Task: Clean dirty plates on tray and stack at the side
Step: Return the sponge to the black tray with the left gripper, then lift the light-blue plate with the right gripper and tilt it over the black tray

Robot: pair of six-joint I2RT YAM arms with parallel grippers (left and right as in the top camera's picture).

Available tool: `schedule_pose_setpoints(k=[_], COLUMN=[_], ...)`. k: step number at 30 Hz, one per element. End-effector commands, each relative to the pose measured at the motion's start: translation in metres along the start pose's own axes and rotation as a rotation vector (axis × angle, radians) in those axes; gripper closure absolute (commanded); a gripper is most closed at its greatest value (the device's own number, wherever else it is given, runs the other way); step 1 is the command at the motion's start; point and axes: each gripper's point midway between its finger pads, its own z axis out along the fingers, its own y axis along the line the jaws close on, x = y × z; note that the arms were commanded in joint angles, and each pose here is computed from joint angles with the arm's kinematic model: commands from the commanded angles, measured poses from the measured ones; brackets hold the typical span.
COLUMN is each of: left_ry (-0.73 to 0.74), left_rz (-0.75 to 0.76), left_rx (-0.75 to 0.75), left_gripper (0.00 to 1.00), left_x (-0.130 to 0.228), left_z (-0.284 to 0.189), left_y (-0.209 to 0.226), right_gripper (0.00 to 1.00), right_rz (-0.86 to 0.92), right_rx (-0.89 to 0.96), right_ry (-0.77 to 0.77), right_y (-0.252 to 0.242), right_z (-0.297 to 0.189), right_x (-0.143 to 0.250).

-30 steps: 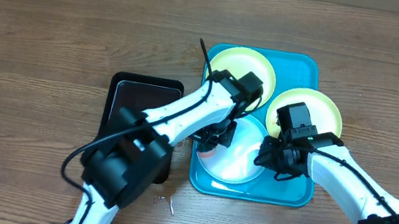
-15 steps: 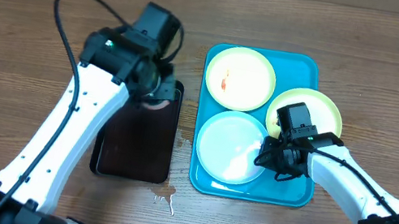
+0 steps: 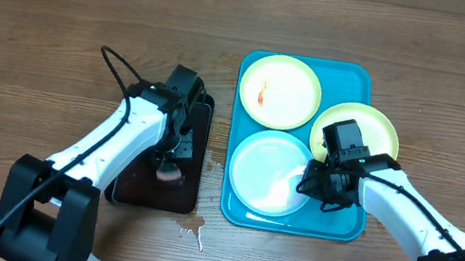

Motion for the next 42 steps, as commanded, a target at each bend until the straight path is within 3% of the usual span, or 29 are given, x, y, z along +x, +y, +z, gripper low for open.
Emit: schedule_pose_setpoints(k=[1,6,11,15,20,27,33,42], left_ry=[-0.049,-0.101,-0.175,-0.263,-0.362,-0.347,-0.304,-0.277], left_rz=[-0.019,-0.069,-0.138,-0.214,-0.317,-0.351,-0.351,-0.352], left_rx=[0.043,0.067,0.135,0.181,0.187,0.168,0.158,0.151], left_gripper=[0.51,0.48,0.46,0.3,0.0,0.0,0.0,0.0], left_x=[-0.015,-0.034,-0.052,-0.063,-0.066,-0.055,-0.045,-0.039], left_z=[-0.024,-0.064,-0.12,-0.166,-0.203,-0.206,-0.202,-0.2], left_y=[-0.002,0.011,0.034,0.063,0.1,0.114,0.114,0.114], right_gripper=[0.96,0.96,0.96,0.96,0.96,0.96,0.96,0.96], right_rz=[-0.006,-0.027,-0.188,-0.308,-0.451,-0.54,-0.604,-0.645], right_rx=[0.028,0.039,0.109,0.122,0.063,0.005,0.178,0.361], right_ry=[-0.002,-0.028,-0.12,-0.245,-0.417,-0.627,-0.802,-1.037], right_y=[-0.001,0.011,0.04,0.08,0.143,0.211,0.229,0.241], right_z=[-0.011,-0.043,-0.082,-0.11,-0.136,-0.143,-0.136,-0.172], right_x=[-0.005,-0.02,-0.037,-0.047,-0.049,-0.045,-0.046,-0.026])
